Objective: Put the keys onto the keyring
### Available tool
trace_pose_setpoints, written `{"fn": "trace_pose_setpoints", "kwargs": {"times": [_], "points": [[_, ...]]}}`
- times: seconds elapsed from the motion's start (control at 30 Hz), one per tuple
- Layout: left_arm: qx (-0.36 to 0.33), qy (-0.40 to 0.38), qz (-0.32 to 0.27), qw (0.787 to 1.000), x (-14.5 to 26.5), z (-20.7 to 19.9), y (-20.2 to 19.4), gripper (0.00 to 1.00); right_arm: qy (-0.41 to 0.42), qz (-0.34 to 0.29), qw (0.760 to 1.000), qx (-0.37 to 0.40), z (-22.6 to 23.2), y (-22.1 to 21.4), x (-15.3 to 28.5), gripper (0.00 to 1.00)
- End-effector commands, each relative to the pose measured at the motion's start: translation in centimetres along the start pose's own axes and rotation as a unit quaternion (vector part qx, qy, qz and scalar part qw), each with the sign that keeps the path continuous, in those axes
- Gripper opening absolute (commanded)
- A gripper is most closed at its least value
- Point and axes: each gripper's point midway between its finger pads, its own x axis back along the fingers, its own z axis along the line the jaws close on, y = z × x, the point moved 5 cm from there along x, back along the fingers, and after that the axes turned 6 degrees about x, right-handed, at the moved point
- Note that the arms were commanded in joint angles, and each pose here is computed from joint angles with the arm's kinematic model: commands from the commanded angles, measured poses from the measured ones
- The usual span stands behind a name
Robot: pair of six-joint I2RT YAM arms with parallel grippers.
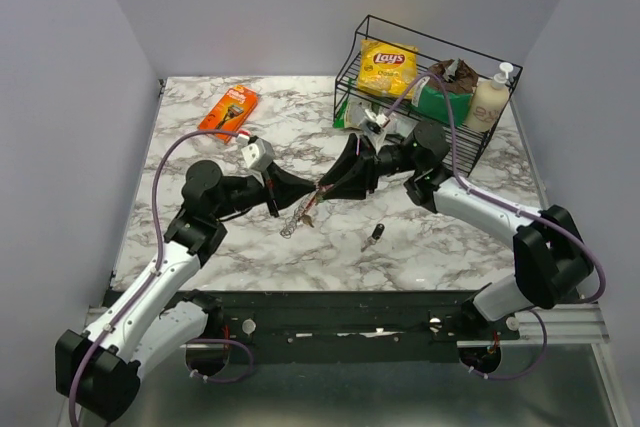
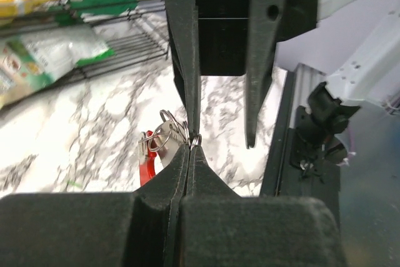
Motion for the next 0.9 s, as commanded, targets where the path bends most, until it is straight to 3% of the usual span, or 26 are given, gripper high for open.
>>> {"fn": "trace_pose_setpoints", "kwargs": {"times": [0.0, 0.37, 0.67, 0.87], "points": [[0.044, 0.118, 0.038, 0.991, 0.6, 3.8, -4.3, 0.00, -0.048, 0.023, 0.998, -0.032, -1.7, -3.3, 0.7, 0.51], [0.094, 0.206, 0.091, 0.970, 0.7, 8.2, -10.7, 0.00, -0.109, 0.072, 0.989, -0.064, -5.0, -8.1, 1.3, 0.57], [0.104, 0.176, 0.113, 0.972, -0.3, 9.1, -12.9, 0.00, -0.135, 0.105, 0.982, -0.081, -6.7, -10.4, 1.7, 0.56], [0.099, 0.118, 0.114, 0.982, -1.1, 8.7, -13.8, 0.00, -0.145, 0.126, 0.977, -0.094, -7.4, -12.2, 2.0, 0.45]]}}
